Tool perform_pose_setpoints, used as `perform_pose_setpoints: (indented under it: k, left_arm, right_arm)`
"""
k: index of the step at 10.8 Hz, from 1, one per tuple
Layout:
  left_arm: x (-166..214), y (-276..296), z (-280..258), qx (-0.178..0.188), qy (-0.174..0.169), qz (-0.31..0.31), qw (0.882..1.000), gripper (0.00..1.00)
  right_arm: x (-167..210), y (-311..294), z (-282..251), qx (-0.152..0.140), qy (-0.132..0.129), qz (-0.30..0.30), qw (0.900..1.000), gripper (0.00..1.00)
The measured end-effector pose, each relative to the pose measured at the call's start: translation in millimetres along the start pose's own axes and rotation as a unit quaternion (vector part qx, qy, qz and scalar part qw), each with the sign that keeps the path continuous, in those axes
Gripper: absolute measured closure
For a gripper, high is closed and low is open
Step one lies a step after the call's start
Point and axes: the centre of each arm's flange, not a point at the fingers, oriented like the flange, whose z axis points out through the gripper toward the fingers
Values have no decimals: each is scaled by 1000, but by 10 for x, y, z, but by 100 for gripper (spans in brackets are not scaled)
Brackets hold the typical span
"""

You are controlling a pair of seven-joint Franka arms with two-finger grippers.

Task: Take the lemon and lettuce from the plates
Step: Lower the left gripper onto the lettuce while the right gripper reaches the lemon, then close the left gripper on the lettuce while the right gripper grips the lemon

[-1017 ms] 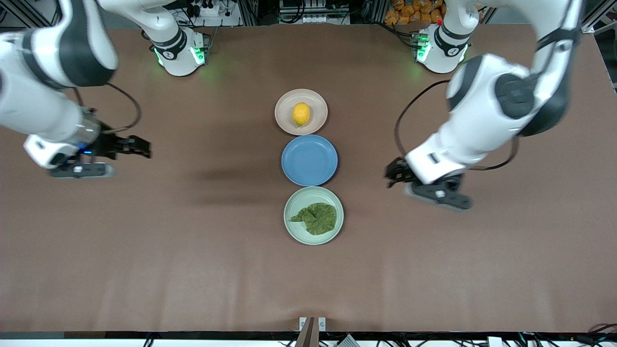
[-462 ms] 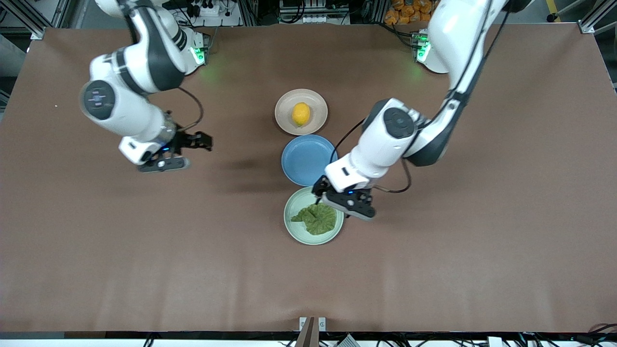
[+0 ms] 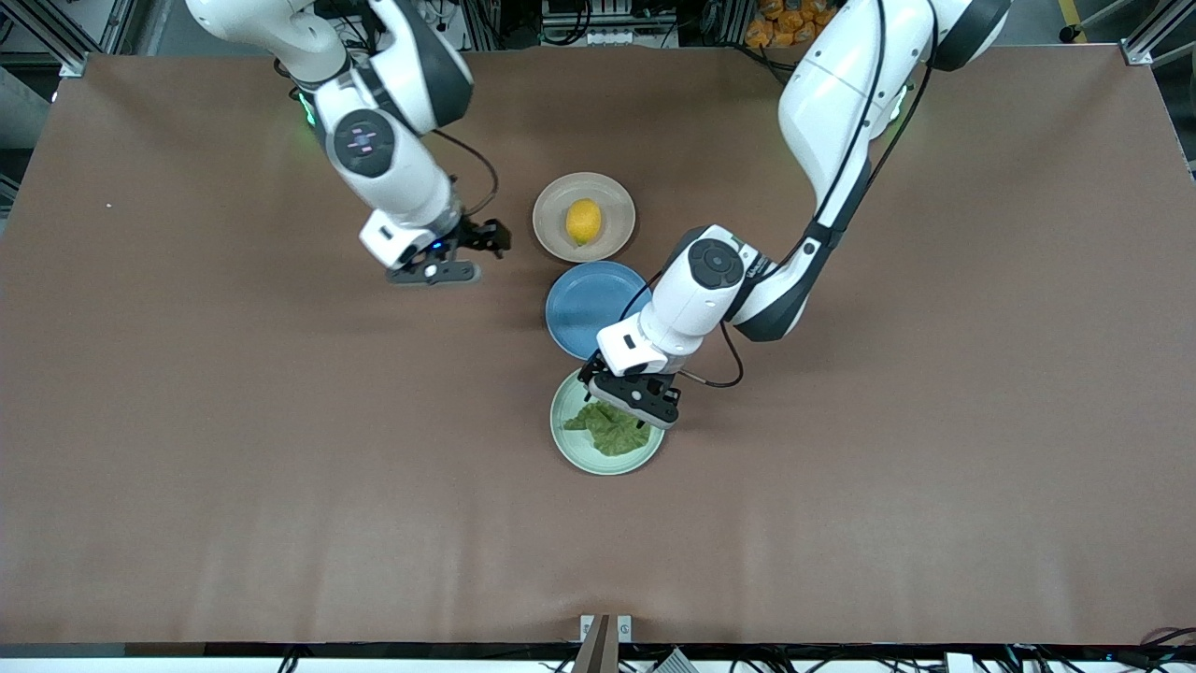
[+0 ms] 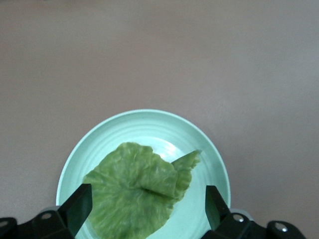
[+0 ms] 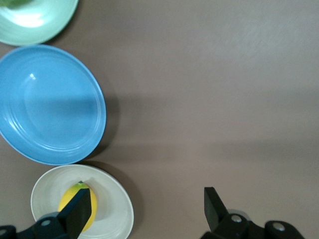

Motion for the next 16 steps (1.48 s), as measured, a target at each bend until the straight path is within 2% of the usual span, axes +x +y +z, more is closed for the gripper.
perform_pose_setpoints:
  k: [4, 7, 11, 13, 14, 16]
  left_arm:
    - [-236, 84, 352, 16, -1, 14, 1000, 0]
    - [-428, 123, 639, 11, 17, 12, 1000, 0]
    - [-503, 51, 766, 20, 18, 16, 1000, 1]
    - [-499, 47, 766, 24, 19, 19, 999, 8]
    - [-498, 51, 766, 25, 20, 20, 999, 16]
    - [-490, 53, 761, 26, 21, 21, 999, 25]
  right_arm:
    - [-212, -369, 514, -19, 0, 49, 999, 0]
    - [-419, -642, 904, -37, -1, 85, 996, 0]
    - [-663, -860, 1058, -48, -1, 126, 991, 0]
    - [-790, -1005, 1116, -42, 9, 159, 986, 0]
    - [-875, -1081, 1162, -42, 12, 168, 985, 0]
    - [-1058, -1250, 1274, -38, 20, 180, 983, 0]
